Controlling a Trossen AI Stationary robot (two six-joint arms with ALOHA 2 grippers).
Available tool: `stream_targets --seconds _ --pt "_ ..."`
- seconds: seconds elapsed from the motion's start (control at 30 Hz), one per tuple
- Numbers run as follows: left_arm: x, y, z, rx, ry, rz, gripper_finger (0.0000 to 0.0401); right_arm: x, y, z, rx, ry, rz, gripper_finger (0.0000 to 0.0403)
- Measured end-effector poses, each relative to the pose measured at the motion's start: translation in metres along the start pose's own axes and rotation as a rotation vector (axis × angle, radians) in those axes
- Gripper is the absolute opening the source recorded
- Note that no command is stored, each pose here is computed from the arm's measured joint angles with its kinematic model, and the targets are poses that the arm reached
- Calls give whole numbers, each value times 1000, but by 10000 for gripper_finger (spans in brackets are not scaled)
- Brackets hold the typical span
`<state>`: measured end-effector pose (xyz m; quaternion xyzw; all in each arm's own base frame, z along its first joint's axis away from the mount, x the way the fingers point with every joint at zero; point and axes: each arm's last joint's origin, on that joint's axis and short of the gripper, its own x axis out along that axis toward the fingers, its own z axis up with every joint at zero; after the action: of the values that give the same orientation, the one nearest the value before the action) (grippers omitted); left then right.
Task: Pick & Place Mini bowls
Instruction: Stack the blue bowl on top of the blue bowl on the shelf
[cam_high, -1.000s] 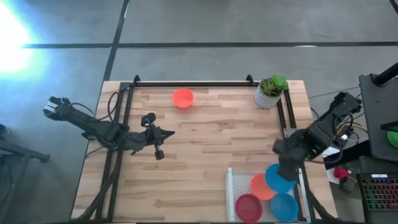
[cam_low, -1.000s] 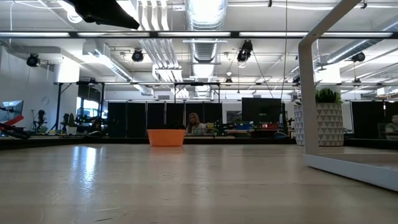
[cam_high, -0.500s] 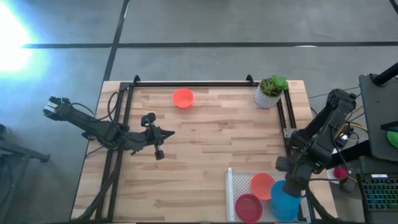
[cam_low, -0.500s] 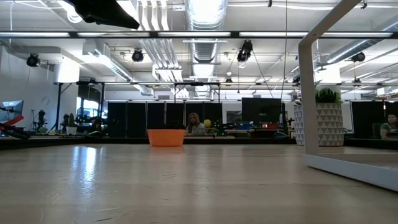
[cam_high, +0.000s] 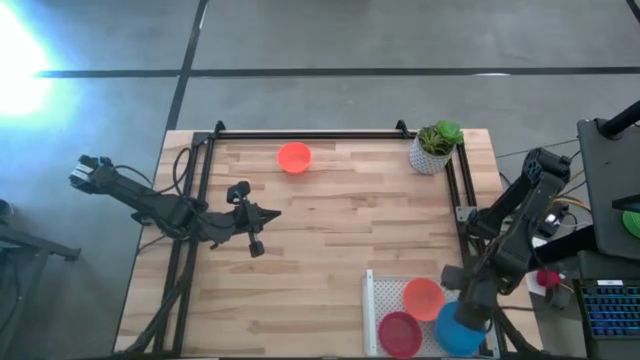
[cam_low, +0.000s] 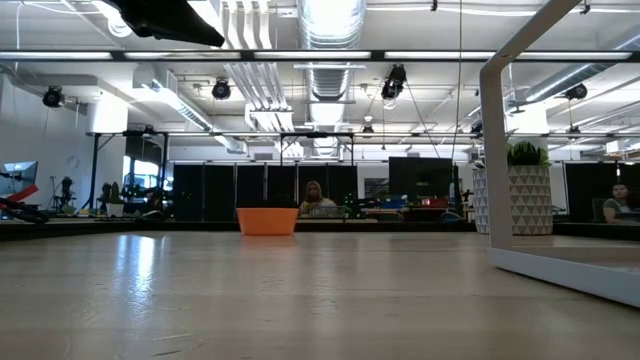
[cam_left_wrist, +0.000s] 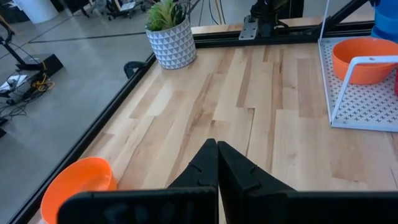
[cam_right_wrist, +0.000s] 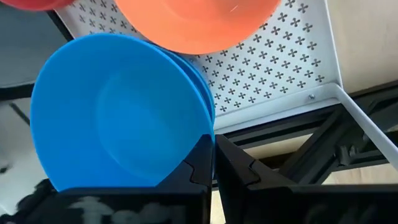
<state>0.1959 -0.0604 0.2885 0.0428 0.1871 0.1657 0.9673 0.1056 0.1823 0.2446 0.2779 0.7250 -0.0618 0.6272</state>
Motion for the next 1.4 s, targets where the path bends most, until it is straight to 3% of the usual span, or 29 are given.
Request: stream_targets --seconds 0.63,1.4 --pt "0 0 1 0 -5 0 0 25 30 6 -99 25 -94 9" --pt "0 0 1 2 -5 0 0 28 31 6 32 71 -104 12"
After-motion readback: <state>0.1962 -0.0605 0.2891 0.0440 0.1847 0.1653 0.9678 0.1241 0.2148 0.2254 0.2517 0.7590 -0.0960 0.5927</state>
